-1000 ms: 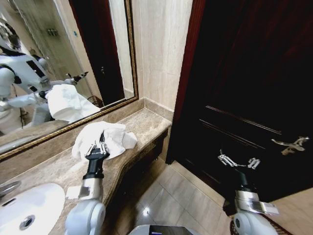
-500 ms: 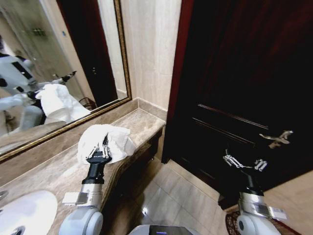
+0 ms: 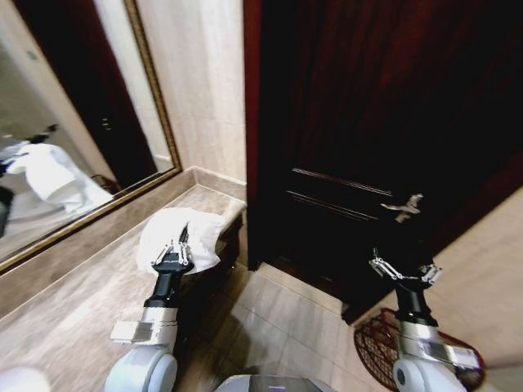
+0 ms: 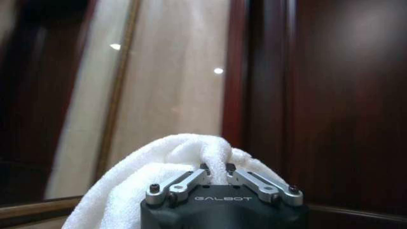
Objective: Discard the used towel into the hamper.
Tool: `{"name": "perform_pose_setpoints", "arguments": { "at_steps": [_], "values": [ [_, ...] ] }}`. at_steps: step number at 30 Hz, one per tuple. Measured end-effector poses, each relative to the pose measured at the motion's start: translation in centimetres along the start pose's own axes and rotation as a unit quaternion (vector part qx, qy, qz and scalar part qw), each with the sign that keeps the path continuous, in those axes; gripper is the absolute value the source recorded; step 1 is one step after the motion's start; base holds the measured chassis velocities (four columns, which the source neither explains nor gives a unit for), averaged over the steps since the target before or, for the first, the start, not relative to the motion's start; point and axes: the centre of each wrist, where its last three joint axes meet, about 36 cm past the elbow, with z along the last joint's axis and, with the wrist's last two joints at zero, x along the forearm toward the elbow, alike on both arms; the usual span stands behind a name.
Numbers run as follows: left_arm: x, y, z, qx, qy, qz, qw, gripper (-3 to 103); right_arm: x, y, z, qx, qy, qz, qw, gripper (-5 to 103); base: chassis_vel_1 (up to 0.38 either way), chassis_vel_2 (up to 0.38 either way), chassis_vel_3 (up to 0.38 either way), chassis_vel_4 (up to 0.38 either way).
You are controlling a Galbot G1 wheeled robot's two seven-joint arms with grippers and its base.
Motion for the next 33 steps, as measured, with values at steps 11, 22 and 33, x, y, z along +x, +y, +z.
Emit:
{"name": "perform_pose_setpoints", "arguments": {
  "at_steps": [11,22,33],
  "values": [
    [-0.1,-0.2,0.5,0.006,-0.001,0.005,1.0000,4,-0.1,0.0,-0.5,0.002,-0.005,-0.004,1.000,100,-0.127,-0.124,-0.133,-0.125],
    [0.0,-0.5,0.8,0.010,0.000,0.009,0.9999,4,-0.4,0.1,-0.9,0.002,-0.008,-0.007,1.000,100,-0.124,-0.119,-0.122,-0.135],
    [0.2,-1.0,1.6,0.020,0.006,0.011,0.9997,4,-0.2,0.1,-0.8,0.003,-0.006,-0.005,1.000,100,-0.121,-0.119,-0.127,-0.125]
  ]
}}
